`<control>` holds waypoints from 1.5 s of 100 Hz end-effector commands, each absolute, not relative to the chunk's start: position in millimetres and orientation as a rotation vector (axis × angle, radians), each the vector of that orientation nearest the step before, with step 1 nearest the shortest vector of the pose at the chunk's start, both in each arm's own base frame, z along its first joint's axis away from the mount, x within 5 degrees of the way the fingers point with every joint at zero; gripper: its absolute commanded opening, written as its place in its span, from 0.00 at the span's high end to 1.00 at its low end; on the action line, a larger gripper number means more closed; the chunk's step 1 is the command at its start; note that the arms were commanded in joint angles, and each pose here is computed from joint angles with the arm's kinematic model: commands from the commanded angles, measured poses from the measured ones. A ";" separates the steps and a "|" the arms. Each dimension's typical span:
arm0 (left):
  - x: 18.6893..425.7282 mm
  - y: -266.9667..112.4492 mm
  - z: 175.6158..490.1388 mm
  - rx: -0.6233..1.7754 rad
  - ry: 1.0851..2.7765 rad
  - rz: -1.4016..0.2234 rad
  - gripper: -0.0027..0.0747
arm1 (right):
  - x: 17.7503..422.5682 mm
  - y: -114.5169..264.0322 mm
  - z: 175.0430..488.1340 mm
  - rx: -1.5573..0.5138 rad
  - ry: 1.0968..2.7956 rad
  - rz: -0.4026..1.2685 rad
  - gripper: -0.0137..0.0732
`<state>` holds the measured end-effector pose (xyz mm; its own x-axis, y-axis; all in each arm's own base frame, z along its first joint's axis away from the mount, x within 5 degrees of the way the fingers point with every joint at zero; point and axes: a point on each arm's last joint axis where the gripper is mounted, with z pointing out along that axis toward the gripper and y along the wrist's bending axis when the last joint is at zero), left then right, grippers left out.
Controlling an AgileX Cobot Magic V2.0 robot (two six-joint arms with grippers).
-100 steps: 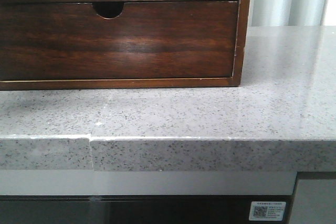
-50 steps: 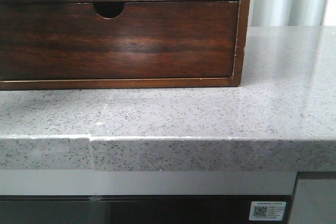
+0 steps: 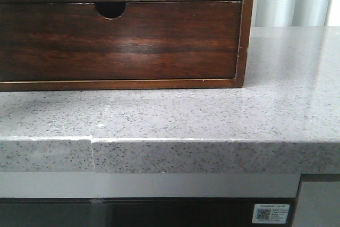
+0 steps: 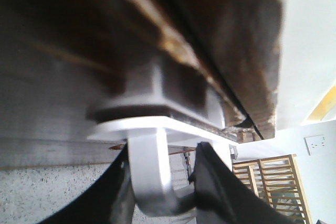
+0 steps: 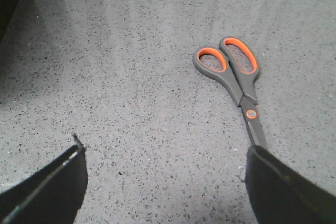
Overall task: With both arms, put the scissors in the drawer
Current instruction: 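Pull the drawer open toward the robot with the left gripper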
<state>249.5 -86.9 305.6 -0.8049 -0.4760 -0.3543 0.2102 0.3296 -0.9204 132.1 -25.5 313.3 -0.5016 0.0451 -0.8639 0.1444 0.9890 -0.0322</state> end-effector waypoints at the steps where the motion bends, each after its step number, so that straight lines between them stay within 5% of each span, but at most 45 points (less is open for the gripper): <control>1: 239.9 -91.3 325.8 -0.034 1.951 -1.553 0.85 | 135.1 -28.1 331.4 0.133 1.995 -0.150 0.20; 74: 114.6 -82.1 309.3 0.194 1.906 -1.349 0.85 | 134.6 -27.8 330.3 0.133 2.008 -0.147 0.20; 104: 99.4 -78.1 301.1 0.135 1.878 -1.317 0.84 | 134.6 -27.8 330.3 0.133 2.008 -0.147 0.20; 113: 99.4 -78.1 301.2 0.134 1.877 -1.318 0.75 | 134.6 -27.8 330.3 0.133 2.008 -0.147 0.20; 130: 99.7 -78.0 302.6 0.133 1.872 -1.318 0.40 | 134.6 -27.8 330.3 0.133 2.008 -0.147 0.20; 150: 97.5 -78.4 299.6 0.188 1.908 -1.279 0.35 | 134.6 -27.9 330.3 0.132 2.008 -0.149 0.20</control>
